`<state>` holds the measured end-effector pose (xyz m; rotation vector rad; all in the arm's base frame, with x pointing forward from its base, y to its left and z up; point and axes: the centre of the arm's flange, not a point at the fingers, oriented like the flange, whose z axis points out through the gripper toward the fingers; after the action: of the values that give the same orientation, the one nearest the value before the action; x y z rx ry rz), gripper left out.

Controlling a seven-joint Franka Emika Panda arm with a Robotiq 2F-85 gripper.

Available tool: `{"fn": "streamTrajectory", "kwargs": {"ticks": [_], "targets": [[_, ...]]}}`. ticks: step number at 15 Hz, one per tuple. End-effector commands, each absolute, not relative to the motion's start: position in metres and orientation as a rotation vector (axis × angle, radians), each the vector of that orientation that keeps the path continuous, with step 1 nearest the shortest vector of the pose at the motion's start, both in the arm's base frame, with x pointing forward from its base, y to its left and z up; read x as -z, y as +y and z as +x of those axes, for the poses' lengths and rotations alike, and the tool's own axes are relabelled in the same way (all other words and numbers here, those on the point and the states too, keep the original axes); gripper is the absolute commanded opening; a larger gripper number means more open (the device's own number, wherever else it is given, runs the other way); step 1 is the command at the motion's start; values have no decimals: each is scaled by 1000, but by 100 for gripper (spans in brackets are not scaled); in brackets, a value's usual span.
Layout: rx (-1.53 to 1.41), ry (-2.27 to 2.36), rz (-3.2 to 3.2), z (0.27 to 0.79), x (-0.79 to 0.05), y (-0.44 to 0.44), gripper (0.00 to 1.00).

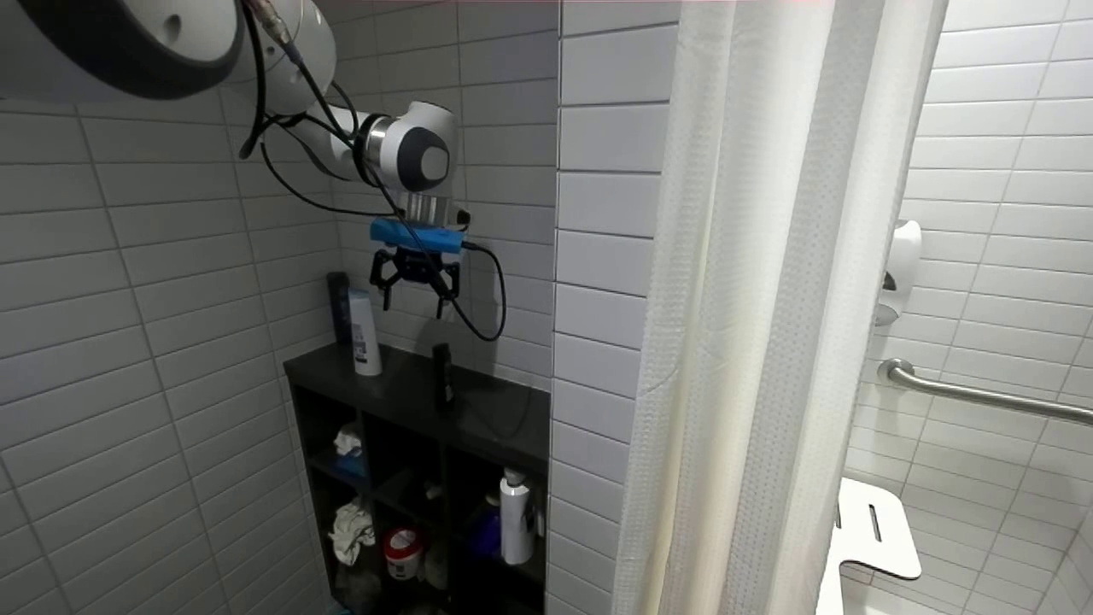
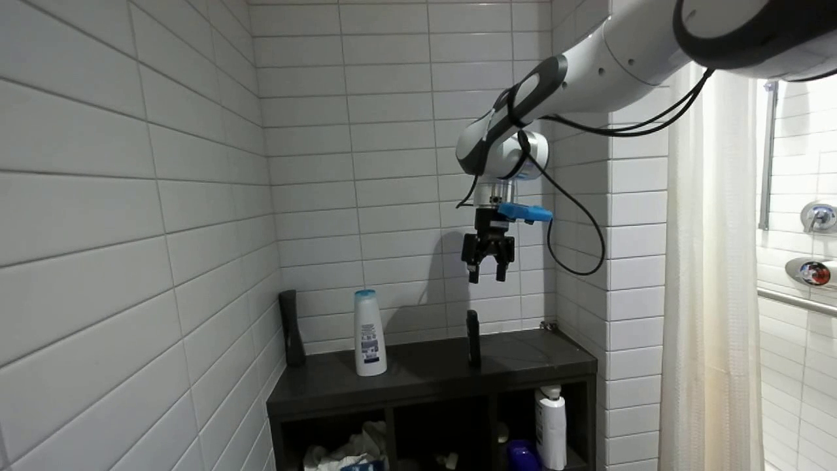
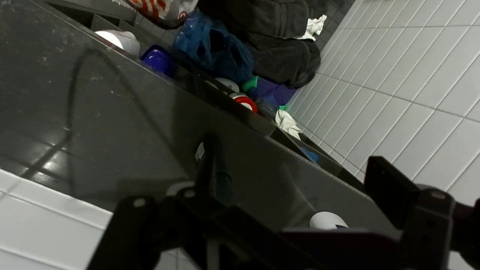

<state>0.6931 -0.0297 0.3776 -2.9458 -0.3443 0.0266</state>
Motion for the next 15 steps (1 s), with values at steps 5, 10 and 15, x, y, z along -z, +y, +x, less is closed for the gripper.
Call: {"fn": "streamTrajectory", "kwargs": {"ticks": [5, 10, 15], "targets": [[-60, -318, -2943, 696, -363, -38, 100], [-56, -318, -2944, 697, -364, -39, 100], [-54, -301, -2960, 708, -362, -38, 100]]}}
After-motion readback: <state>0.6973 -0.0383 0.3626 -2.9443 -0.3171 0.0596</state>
